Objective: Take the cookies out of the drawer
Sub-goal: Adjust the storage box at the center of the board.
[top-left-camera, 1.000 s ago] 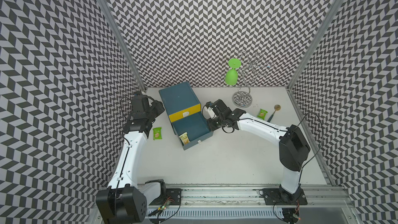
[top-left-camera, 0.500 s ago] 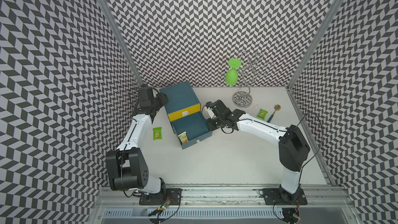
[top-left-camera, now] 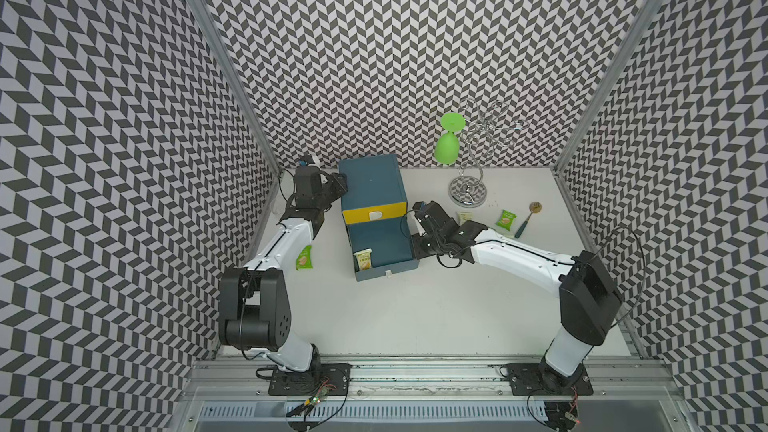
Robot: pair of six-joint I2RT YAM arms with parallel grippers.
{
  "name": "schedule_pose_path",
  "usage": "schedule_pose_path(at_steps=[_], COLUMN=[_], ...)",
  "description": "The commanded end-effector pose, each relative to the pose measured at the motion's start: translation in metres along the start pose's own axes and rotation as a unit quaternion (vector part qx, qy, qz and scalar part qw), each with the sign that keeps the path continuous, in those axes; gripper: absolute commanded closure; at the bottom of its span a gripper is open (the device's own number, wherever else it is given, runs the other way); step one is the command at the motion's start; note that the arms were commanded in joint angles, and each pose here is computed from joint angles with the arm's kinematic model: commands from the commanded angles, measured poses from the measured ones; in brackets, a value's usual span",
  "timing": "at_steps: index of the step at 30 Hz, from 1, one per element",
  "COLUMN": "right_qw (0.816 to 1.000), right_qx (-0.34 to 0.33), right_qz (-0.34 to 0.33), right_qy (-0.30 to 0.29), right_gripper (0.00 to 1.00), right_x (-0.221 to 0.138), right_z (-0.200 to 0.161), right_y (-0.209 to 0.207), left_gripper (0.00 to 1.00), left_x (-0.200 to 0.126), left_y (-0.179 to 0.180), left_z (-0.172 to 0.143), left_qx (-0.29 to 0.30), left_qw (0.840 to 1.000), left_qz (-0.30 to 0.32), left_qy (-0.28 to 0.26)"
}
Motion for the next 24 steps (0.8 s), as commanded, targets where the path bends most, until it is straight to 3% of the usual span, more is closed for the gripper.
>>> schedule_pose_path(at_steps=[1, 6, 12, 17, 24], right_qw=[0.999, 0.999, 0.998, 0.997, 0.994], right_qx=[-0.002, 0.003, 0.008, 0.022, 0.036], right_qz=[0.031, 0.031, 0.04, 0.045, 0.055], right_qy=[-0.03, -0.042, -0.05, -0.06, -0.082], right_gripper=[1.0, 1.0, 1.0, 1.0, 1.0], right_x=[-0.009, -0.016, -0.015, -0.011, -0.016], right_z=[0.012, 0.019, 0.018, 0.013, 0.016], right_y=[0.017, 0.02, 0.031, 0.037, 0.044], left_gripper=[0.72, 0.72, 0.55, 0.52, 0.49], left_x=[0.004, -0.005, -0.041, -0.08, -0.128], left_y=[0.0, -0.004, -0.027, -0.054, -0.074], left_z=[-0.075, -0.087, -0.045, -0.019, -0.03], left_qx=[-0.031, -0.038, -0.023, 0.01, 0.044], left_qw=[0.992, 0.99, 0.993, 0.995, 0.991], left_qz=[-0.029, -0.048, -0.068, -0.077, -0.099], left_qy=[0.117, 0.129, 0.09, 0.065, 0.074])
Point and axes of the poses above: each gripper's point midway between its finger pads, its own x axis out along the fingers, its own y axis along the line the jaws close on, z = x × y, the point moved 1 cm from there along -x, back along the fingers
